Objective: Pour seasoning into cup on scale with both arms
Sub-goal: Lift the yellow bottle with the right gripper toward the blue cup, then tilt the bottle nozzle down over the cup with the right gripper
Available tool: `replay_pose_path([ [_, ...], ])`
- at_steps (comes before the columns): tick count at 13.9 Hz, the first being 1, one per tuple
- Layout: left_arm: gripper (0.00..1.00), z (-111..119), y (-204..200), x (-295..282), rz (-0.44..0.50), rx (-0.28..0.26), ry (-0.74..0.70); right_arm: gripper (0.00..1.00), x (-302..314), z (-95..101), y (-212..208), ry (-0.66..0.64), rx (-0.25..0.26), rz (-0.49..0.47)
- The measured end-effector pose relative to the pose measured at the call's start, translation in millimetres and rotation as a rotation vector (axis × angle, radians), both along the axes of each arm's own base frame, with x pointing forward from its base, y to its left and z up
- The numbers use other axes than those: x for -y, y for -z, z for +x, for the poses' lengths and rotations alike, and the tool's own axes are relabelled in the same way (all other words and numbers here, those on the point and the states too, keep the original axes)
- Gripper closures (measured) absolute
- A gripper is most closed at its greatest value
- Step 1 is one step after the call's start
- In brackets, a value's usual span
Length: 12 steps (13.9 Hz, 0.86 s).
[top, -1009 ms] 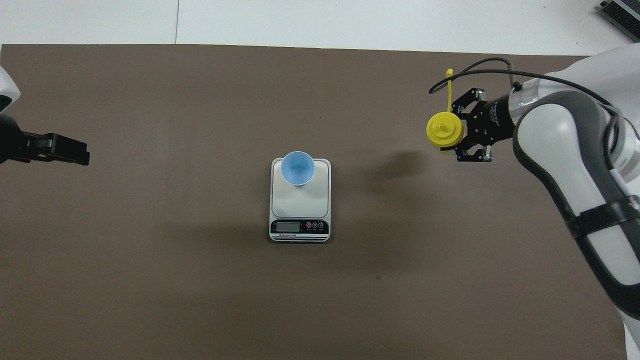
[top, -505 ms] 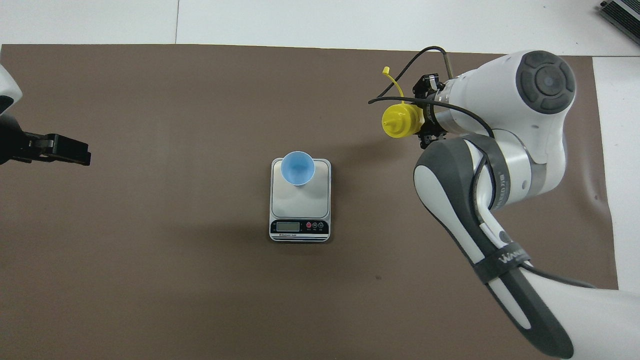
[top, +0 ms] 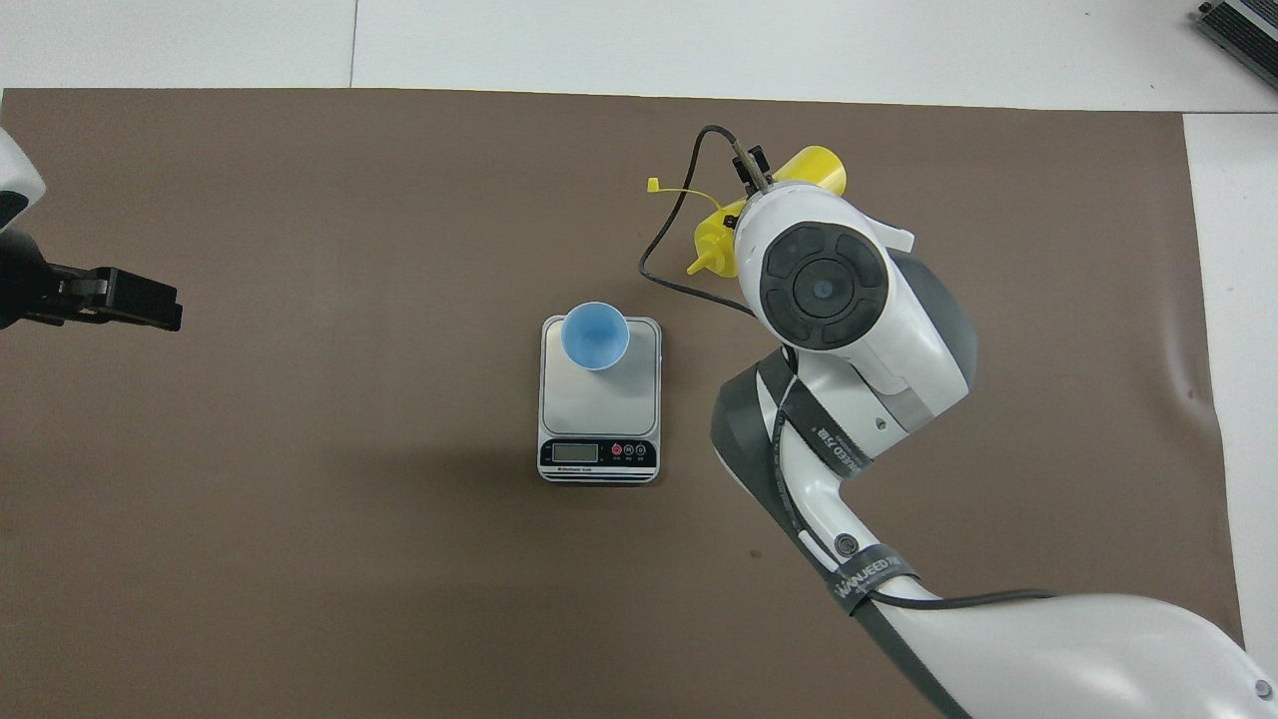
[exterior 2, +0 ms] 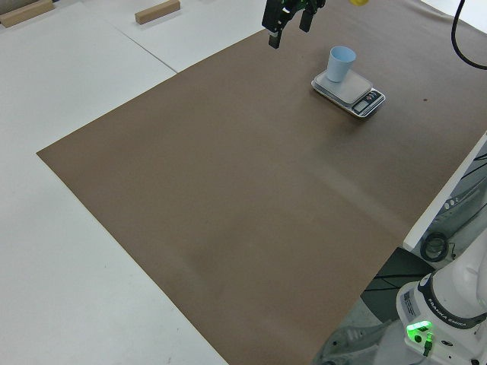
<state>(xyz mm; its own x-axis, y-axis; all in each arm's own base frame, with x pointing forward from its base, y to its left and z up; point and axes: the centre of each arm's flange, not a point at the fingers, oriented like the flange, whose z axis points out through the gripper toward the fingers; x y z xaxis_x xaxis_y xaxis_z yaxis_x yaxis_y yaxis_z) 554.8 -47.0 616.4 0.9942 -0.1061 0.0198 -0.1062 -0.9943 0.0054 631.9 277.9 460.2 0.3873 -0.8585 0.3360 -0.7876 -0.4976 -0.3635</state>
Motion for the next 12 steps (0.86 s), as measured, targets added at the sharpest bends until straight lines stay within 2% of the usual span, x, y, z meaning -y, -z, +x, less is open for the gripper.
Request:
replay_pose_path([
  [4, 0.0, 0.0, 0.1, 0.2, 0.0, 0.0, 0.0, 0.46, -47.8, -18.6, 9.9, -0.06, 0.057, -0.07],
  [8, 0.0, -0.1, 1.1, 0.3, 0.0, -0.002, 0.001, 0.46, -83.1, -29.4, 44.7, -0.1, 0.206, -0.229],
  [12, 0.0, -0.2, 2.5, 0.4, 0.0, -0.005, 0.001, 0.46, -102.8, -34.8, 71.1, -0.158, 0.296, -0.315],
])
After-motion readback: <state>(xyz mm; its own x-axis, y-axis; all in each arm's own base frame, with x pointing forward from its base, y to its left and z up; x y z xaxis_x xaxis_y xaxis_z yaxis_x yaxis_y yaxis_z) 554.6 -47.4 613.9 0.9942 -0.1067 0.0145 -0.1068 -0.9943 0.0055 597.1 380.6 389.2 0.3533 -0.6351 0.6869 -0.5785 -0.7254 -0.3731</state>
